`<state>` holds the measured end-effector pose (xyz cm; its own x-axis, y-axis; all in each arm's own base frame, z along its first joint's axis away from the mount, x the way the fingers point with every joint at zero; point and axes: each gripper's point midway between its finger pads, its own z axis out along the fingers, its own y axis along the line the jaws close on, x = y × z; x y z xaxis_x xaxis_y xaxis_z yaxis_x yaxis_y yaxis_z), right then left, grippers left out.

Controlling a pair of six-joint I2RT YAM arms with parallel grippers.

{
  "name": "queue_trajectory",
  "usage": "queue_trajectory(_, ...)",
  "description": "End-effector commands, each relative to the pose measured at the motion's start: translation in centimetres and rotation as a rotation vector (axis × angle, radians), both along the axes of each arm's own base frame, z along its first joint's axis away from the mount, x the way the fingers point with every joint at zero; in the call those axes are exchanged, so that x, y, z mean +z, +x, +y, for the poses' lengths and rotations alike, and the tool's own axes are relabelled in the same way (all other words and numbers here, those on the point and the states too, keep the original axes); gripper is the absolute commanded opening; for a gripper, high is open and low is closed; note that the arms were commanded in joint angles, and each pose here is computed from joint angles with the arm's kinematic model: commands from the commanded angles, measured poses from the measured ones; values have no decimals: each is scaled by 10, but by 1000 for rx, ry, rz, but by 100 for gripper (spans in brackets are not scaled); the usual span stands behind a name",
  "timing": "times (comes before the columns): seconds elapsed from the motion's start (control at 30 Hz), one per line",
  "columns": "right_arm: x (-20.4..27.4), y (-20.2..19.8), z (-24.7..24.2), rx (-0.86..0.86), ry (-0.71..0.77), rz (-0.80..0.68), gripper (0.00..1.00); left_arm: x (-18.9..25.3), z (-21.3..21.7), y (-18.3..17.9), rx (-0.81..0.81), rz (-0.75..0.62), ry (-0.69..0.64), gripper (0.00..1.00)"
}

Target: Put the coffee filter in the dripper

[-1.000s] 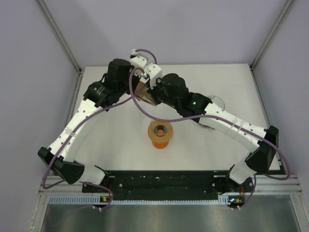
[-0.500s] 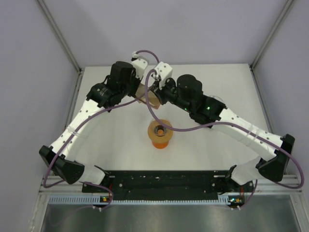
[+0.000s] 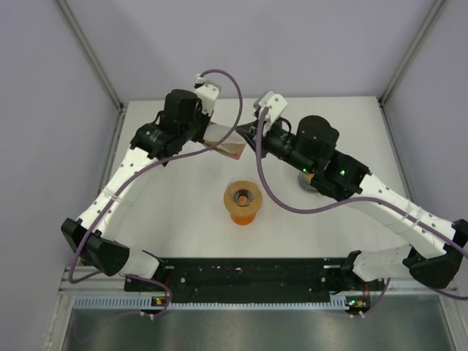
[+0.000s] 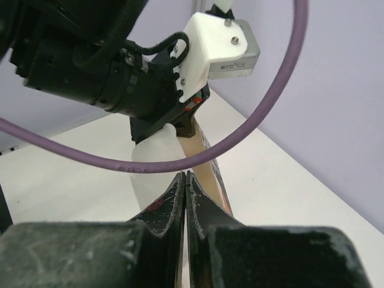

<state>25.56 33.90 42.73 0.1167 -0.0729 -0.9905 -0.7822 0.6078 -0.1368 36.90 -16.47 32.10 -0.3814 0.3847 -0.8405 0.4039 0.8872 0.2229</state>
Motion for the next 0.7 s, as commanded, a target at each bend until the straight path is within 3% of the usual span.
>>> queue_trajectory(0.0, 44, -19, -18, 18, 113, -76, 0, 3, -2, 13, 3, -8, -73, 0)
queue_trajectory(0.4, 16, -17, -39, -54, 62, -31, 0, -58, 32, 37, 39, 224, -229, 0)
queue_trajectory(0.67, -8, -23, -33, 41, 60, 99, 0, -131, 59, 38, 54, 362, -234, 0)
